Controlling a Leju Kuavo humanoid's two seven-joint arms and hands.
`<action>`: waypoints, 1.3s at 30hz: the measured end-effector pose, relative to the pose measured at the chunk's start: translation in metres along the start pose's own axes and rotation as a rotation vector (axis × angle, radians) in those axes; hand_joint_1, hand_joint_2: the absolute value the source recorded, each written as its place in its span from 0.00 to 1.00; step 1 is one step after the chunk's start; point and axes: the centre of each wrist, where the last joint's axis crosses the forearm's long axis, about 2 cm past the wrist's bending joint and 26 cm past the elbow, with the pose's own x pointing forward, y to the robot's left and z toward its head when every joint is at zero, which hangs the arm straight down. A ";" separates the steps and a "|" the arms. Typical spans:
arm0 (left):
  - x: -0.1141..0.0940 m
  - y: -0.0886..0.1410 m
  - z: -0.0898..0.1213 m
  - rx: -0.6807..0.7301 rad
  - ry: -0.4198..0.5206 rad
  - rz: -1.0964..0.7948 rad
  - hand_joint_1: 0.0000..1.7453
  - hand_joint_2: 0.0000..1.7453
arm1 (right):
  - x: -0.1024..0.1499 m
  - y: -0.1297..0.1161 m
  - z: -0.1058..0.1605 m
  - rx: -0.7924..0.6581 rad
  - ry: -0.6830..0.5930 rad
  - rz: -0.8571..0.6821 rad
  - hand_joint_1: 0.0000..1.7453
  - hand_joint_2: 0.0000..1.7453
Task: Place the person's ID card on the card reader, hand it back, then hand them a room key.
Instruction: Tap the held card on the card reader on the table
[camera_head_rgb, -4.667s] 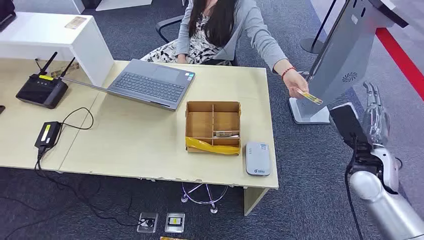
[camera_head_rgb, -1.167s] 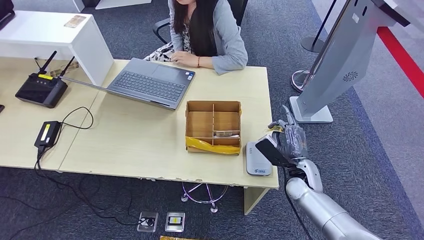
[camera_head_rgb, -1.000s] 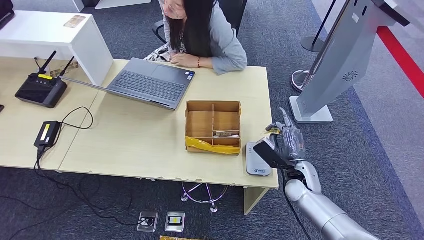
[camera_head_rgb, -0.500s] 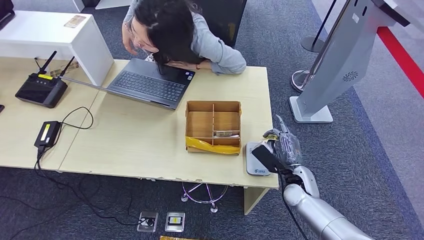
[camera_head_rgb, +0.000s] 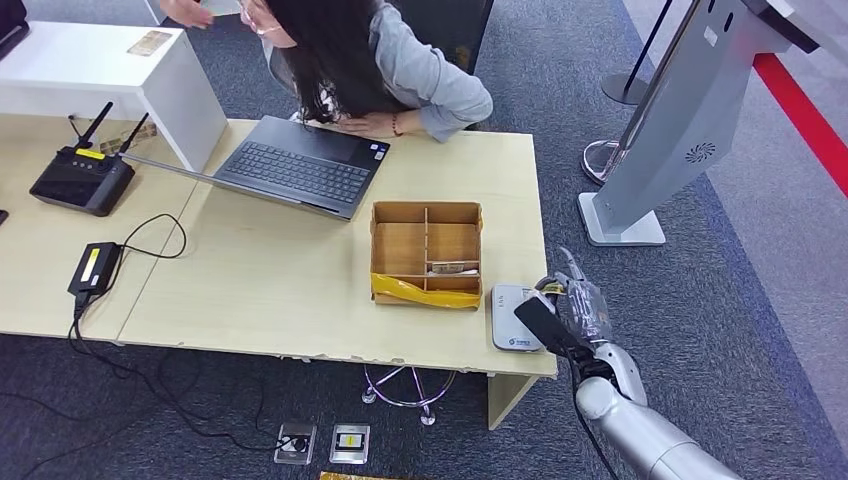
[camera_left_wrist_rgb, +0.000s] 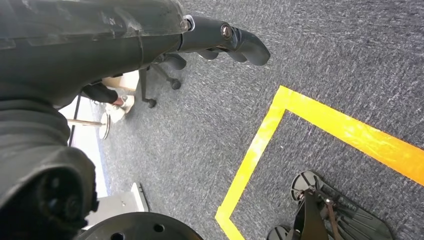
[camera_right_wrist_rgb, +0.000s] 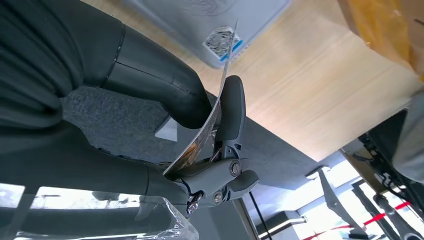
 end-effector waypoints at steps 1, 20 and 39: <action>0.000 0.000 0.000 0.000 0.002 0.000 0.00 0.00 | -0.002 0.001 0.002 0.003 0.008 0.000 1.00 1.00; -0.001 -0.001 0.001 0.014 0.017 -0.010 0.00 0.00 | -0.027 0.000 0.024 0.022 0.090 0.052 1.00 1.00; -0.001 -0.001 0.001 0.000 0.010 -0.005 0.00 0.00 | -0.020 -0.015 0.022 -0.031 0.033 0.080 1.00 1.00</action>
